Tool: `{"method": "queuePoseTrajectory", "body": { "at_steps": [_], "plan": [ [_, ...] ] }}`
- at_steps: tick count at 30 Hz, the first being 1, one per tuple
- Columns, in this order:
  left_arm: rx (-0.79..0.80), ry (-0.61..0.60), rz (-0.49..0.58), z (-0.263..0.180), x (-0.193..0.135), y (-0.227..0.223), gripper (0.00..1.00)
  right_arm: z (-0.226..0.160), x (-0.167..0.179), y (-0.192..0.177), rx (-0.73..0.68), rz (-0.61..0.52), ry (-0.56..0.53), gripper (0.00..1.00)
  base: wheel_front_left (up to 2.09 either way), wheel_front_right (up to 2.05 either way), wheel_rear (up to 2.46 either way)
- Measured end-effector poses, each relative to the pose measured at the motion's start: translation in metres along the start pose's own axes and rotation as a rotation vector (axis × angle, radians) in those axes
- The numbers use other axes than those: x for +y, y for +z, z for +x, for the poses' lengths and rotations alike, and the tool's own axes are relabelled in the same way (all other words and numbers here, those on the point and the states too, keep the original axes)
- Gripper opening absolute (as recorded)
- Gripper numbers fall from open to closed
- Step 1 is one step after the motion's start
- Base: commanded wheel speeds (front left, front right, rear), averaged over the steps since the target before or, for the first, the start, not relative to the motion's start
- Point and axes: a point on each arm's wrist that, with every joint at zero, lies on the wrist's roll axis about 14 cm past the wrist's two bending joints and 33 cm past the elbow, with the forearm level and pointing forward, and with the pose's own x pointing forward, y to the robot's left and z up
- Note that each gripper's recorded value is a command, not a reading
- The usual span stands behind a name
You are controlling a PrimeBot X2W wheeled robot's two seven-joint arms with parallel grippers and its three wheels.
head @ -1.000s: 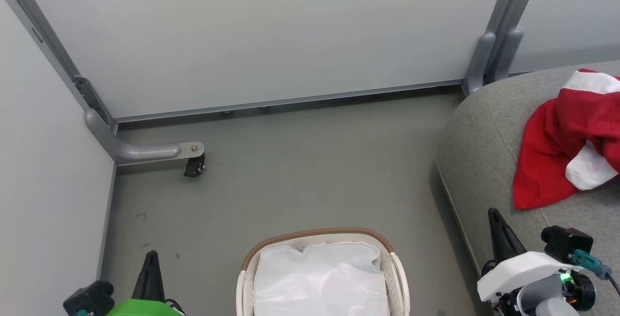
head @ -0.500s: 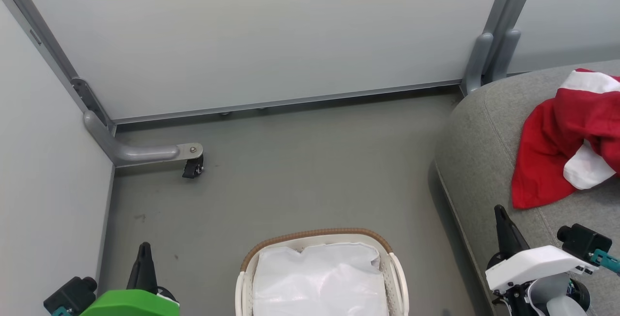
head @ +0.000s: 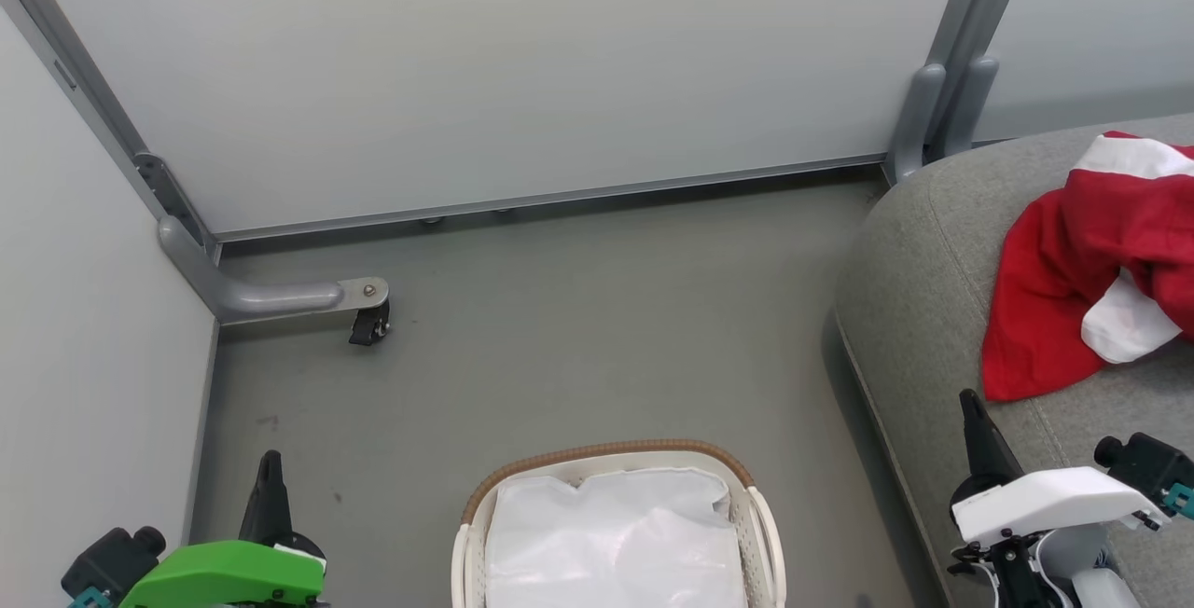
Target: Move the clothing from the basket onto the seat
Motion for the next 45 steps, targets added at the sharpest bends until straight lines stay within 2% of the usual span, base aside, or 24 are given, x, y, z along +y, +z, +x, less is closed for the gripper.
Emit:
{"method": "queuePoseTrajectory", "body": {
  "at_steps": [22, 45],
  "plan": [
    [-0.008, -0.042, -0.234, 0.008, -0.016, 0.011, 0.0, 0.0, 0.002, 0.009, -0.007, 0.261, 0.007, 0.0, 0.0, 0.0, 0.0],
    [-0.008, -0.093, -0.427, 0.013, -0.03, 0.022, 0.0, -0.001, 0.008, 0.018, -0.014, 0.475, 0.035, 0.0, 0.0, 0.0, 0.0]
  ]
}}
